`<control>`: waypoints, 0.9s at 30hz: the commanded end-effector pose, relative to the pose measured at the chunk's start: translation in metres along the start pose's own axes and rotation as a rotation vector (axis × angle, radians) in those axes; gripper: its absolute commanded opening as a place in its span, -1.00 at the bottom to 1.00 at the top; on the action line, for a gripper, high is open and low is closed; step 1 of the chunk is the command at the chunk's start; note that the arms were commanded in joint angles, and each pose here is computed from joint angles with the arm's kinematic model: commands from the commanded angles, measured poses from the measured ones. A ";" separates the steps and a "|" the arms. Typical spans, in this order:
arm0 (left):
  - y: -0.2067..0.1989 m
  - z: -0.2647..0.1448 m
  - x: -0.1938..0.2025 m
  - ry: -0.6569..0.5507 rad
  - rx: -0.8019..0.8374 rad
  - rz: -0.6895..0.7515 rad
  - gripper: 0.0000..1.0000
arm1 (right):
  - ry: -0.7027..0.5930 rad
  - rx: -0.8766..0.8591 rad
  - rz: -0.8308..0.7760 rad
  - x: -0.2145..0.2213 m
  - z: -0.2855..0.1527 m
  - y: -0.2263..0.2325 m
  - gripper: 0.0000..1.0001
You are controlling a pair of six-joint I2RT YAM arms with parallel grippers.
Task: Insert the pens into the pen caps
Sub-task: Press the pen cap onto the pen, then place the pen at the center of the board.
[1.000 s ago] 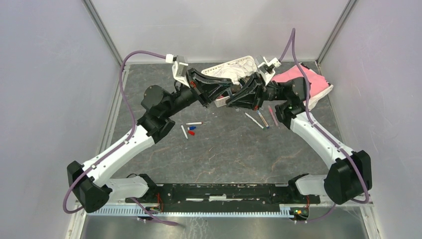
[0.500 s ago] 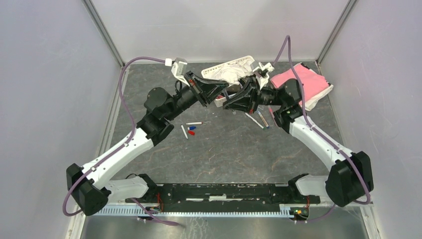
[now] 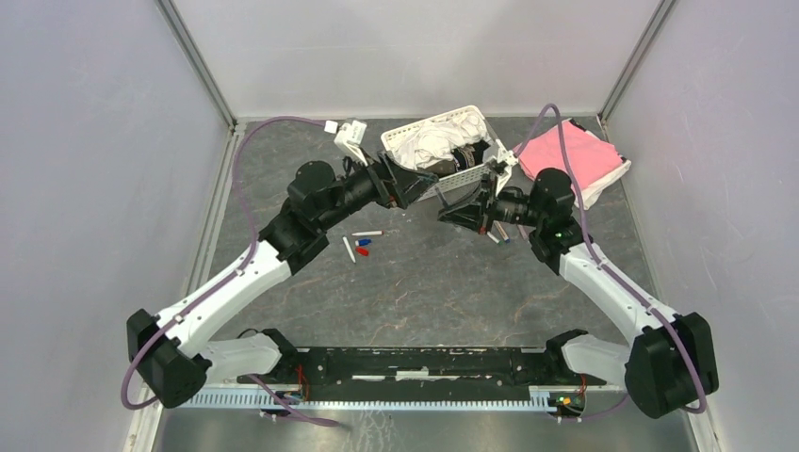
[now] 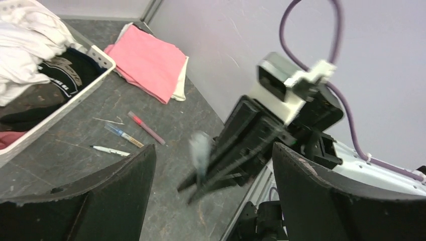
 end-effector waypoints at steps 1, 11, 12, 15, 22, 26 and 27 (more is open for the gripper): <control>-0.003 -0.022 -0.015 -0.027 -0.060 0.129 0.80 | 0.052 0.219 0.015 0.020 -0.029 -0.031 -1.00; 0.041 -0.046 0.011 0.018 -0.453 0.201 0.92 | 0.327 0.918 0.061 0.061 -0.103 -0.104 -0.93; 0.047 -0.044 0.016 0.041 -0.497 0.195 0.93 | 0.352 0.953 0.074 0.065 -0.108 -0.111 -0.91; 0.064 -0.039 0.034 0.118 -0.595 0.185 0.93 | 0.412 1.000 0.088 0.074 -0.119 -0.125 -0.84; 0.084 -0.039 0.056 0.169 -0.707 0.187 0.93 | 0.455 1.034 0.109 0.079 -0.125 -0.155 -0.67; 0.086 -0.040 0.056 0.167 -0.729 0.192 0.93 | 0.481 1.026 0.148 0.086 -0.122 -0.169 -0.58; 0.087 -0.040 0.056 0.167 -0.732 0.194 0.93 | 0.487 1.023 0.158 0.088 -0.121 -0.172 -0.56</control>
Point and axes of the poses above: each gripper's point midway between its finger pads, its own z axis out along the fingers, its own y axis along the line the jaws close on, x = y × z, the point moved 10 cm from there along -z, back along the fingers, and after that the axes turned 8 degrees about z, right-handed, at the moved point
